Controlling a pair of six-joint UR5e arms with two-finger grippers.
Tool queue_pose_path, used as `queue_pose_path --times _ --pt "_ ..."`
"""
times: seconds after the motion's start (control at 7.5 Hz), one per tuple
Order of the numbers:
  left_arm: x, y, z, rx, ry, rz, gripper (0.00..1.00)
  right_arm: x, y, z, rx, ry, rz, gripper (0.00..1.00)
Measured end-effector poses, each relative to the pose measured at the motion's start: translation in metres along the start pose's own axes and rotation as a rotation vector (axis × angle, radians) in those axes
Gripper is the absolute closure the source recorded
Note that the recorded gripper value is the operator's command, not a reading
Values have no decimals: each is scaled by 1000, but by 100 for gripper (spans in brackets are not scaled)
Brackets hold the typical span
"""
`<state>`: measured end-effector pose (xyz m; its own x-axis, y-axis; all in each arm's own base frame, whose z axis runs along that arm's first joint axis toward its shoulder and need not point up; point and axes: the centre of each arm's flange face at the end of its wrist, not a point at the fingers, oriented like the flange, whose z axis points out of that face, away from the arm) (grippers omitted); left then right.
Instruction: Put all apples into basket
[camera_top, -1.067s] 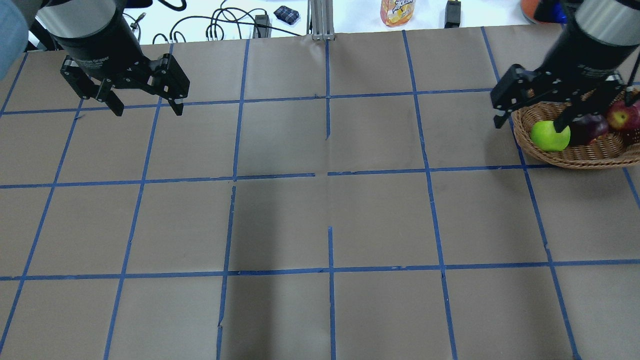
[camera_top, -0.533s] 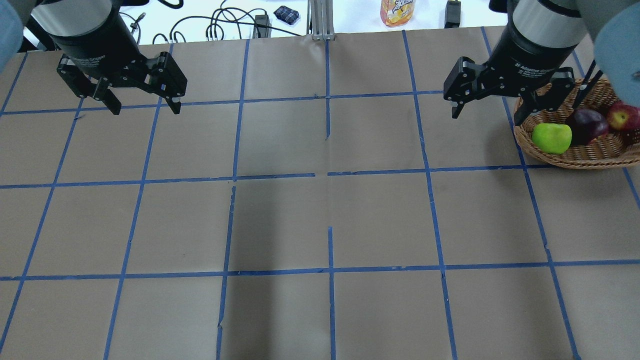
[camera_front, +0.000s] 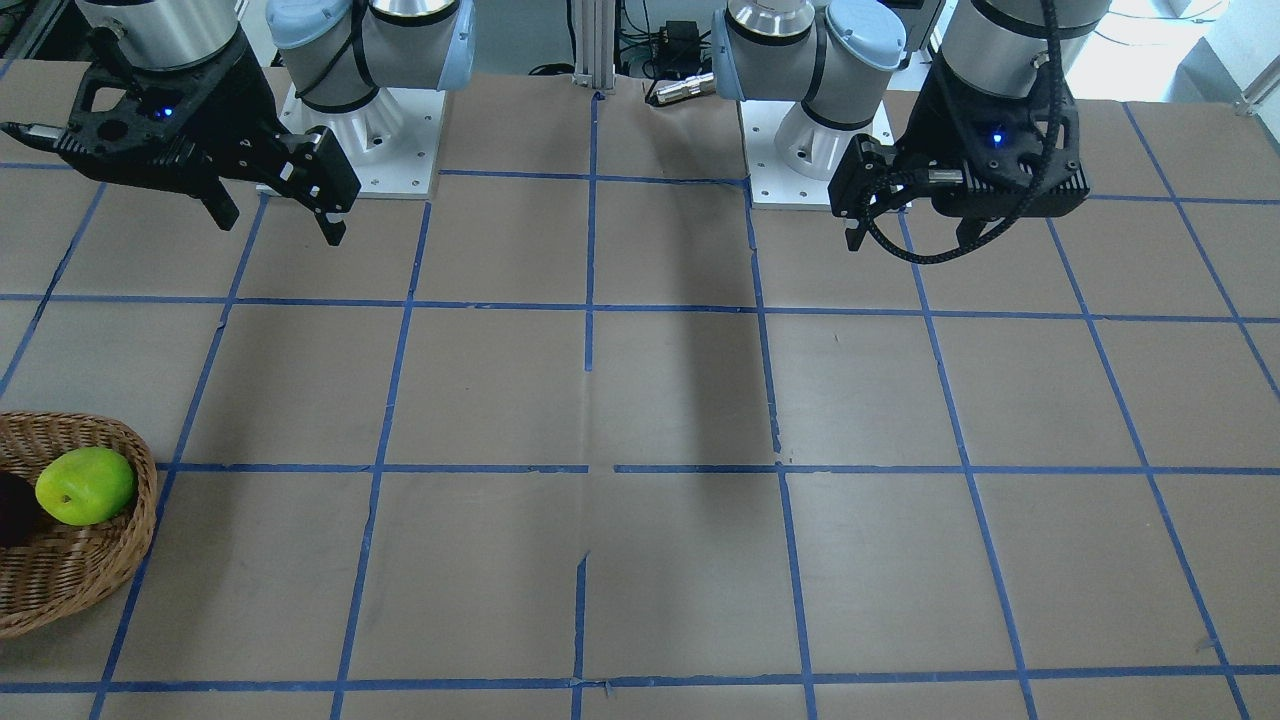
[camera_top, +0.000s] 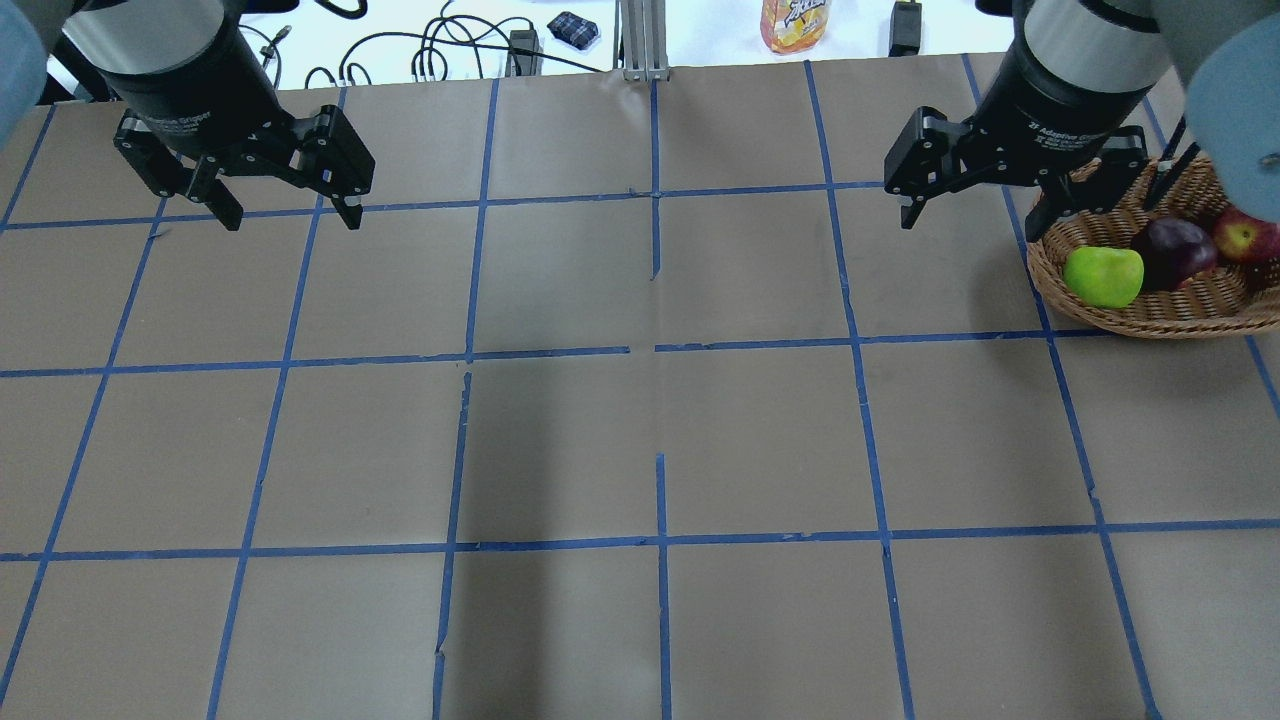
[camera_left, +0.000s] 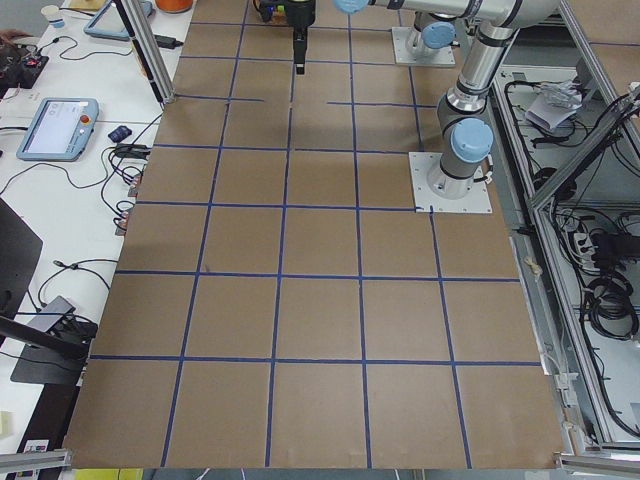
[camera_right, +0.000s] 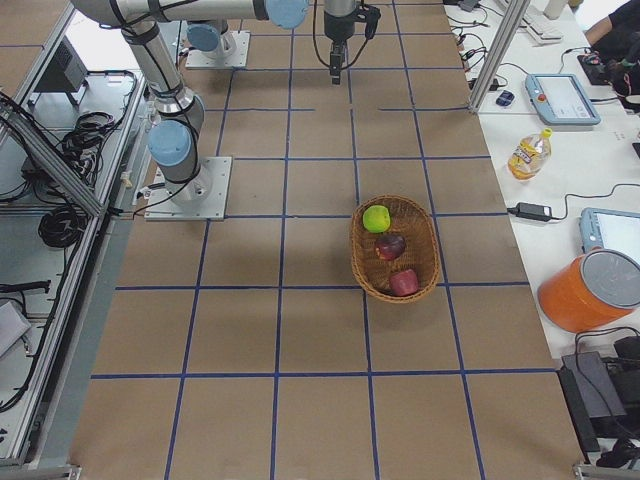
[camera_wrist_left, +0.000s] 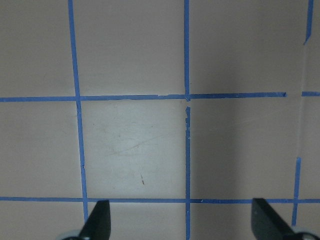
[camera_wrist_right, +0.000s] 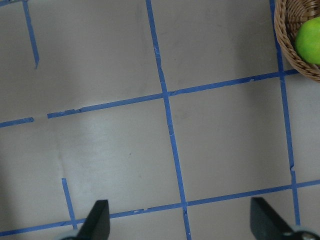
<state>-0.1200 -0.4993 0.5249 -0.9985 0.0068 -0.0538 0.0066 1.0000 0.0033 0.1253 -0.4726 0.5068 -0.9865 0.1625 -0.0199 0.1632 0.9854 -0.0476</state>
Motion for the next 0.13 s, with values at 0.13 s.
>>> queue_pose_path --times 0.13 --pt "0 0 0 0 0 0 0 0 0 0 0 0 -7 0"
